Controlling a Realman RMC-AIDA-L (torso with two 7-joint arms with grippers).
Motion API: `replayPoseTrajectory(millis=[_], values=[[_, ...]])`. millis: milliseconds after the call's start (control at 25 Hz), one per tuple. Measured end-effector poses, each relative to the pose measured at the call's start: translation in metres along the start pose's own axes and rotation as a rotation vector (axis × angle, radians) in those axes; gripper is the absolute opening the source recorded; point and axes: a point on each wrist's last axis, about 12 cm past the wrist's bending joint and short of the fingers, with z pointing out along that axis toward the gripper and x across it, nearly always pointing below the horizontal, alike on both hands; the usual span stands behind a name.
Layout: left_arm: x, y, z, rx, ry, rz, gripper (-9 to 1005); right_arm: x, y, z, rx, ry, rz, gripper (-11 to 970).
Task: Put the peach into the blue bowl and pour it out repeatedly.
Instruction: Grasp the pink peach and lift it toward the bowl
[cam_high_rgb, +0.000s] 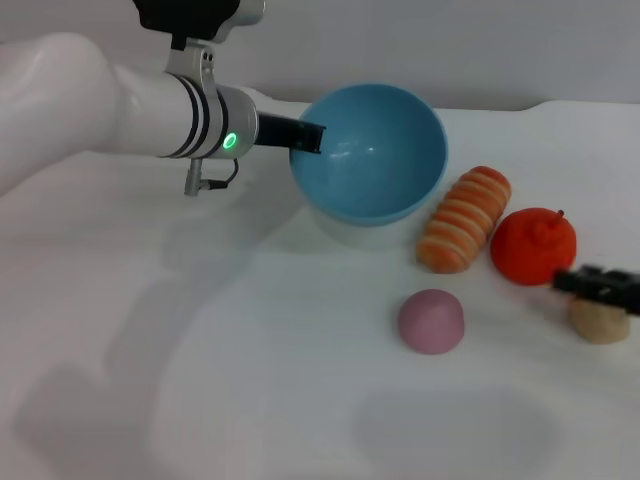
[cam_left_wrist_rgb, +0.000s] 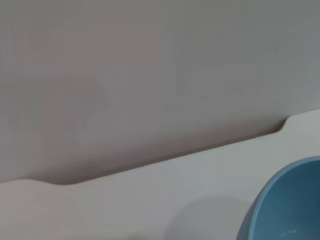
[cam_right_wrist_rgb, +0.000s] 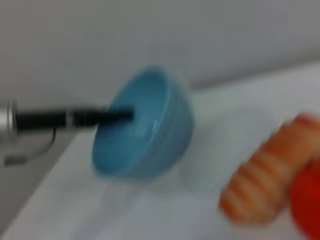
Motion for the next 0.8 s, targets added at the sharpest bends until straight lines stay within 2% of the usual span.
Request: replayPoseTrajectory(millis=[120, 160, 520, 560, 800], values=[[-0.003, -0.001, 0.001, -0.005, -0.022, 0.004, -1, -0.009, 0.007, 0.026, -0.007, 0.142, -0.003, 785], [-0.003, -0.001, 0.001, -0.005, -0.022, 0.004, -1, -0.012, 0.009, 0.041, 0.003, 0.190, -0.009, 785], [-0.002, 0.005, 0.004, -0.031, -0.063, -0.015, -1, -0.006, 0.015, 0.085, 0.021, 0.263, -0.039, 782], [-0.001, 0.005, 0.004, -0.031, -0.063, -0.015, 0, -0.003, 0.019, 0.096, 0.005, 0.258, -0.047, 782], [0.001, 0.005, 0.004, -0.031, -0.060, -0.018, 0, 0.003, 0.022, 0.109, 0.008, 0.262, -0.076, 780]])
